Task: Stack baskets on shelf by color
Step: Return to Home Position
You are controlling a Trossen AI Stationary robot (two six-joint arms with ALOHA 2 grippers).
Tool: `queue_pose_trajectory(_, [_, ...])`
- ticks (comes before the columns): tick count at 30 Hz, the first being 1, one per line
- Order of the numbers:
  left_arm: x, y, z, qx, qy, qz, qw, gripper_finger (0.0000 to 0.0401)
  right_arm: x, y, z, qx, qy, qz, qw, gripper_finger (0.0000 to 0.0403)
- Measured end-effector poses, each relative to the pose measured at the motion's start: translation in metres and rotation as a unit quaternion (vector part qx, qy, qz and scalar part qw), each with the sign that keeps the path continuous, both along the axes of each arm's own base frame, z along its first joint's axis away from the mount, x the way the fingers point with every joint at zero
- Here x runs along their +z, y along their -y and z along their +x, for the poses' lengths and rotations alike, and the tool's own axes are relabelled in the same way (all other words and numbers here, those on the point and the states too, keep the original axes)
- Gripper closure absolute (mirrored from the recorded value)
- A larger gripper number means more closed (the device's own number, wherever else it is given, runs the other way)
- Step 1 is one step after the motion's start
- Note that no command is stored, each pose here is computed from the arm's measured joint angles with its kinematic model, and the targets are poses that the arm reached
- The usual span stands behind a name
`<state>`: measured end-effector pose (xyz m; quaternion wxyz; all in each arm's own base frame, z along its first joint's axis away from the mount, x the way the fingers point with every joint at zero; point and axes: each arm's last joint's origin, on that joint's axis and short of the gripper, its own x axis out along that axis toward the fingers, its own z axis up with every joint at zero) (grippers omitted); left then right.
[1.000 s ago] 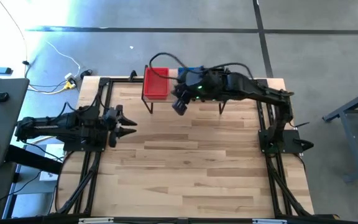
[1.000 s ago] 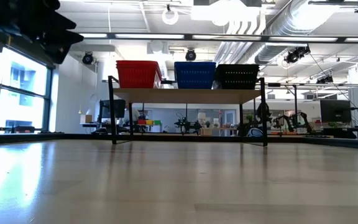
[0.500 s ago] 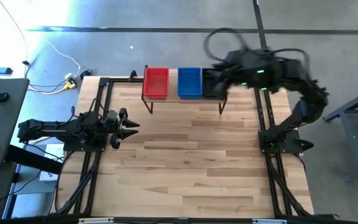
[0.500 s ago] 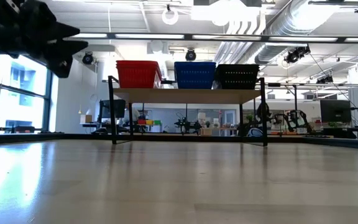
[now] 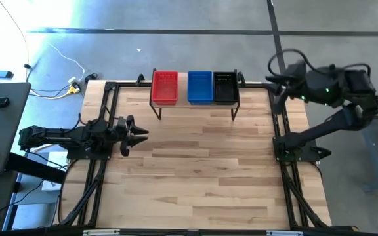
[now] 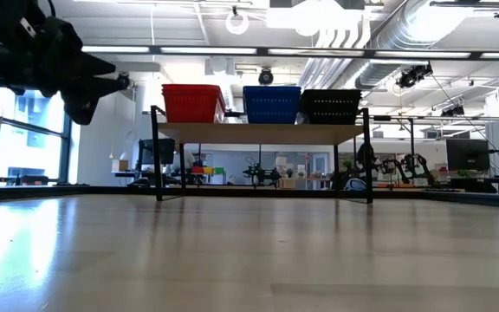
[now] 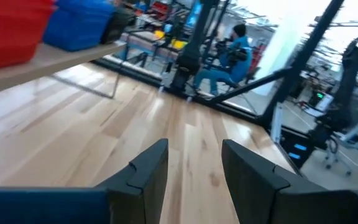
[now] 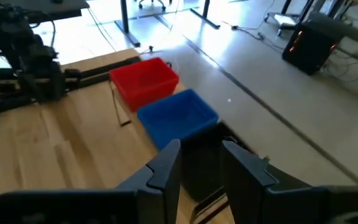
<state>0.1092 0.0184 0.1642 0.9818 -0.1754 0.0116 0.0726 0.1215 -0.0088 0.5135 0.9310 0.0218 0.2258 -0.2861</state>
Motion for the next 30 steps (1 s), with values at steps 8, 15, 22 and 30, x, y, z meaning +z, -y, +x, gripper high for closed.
queue_pose_trajectory(8, [-0.002, -0.001, 0.000, 0.015, -0.008, -0.008, 1.000, 0.0261, -0.067, -0.007, -0.016, 0.031, 0.049, 0.029, 0.998, 0.0304])
queue_pose_trajectory(15, [-0.002, -0.001, 0.000, 0.015, -0.008, -0.008, 1.000, 0.0261, -0.131, -0.010, -0.018, 0.077, 0.085, 0.050, 0.992, 0.0304])
queue_pose_trajectory(22, [-0.001, -0.001, 0.000, 0.015, -0.007, -0.008, 1.000, 0.0261, -0.188, -0.014, -0.010, 0.145, 0.127, 0.046, 0.980, 0.0304])
queue_pose_trajectory(30, [-0.001, -0.001, 0.000, 0.015, -0.007, -0.008, 1.000, 0.0261, -0.257, -0.016, -0.006, 0.169, 0.168, 0.057, 0.969, 0.0304])
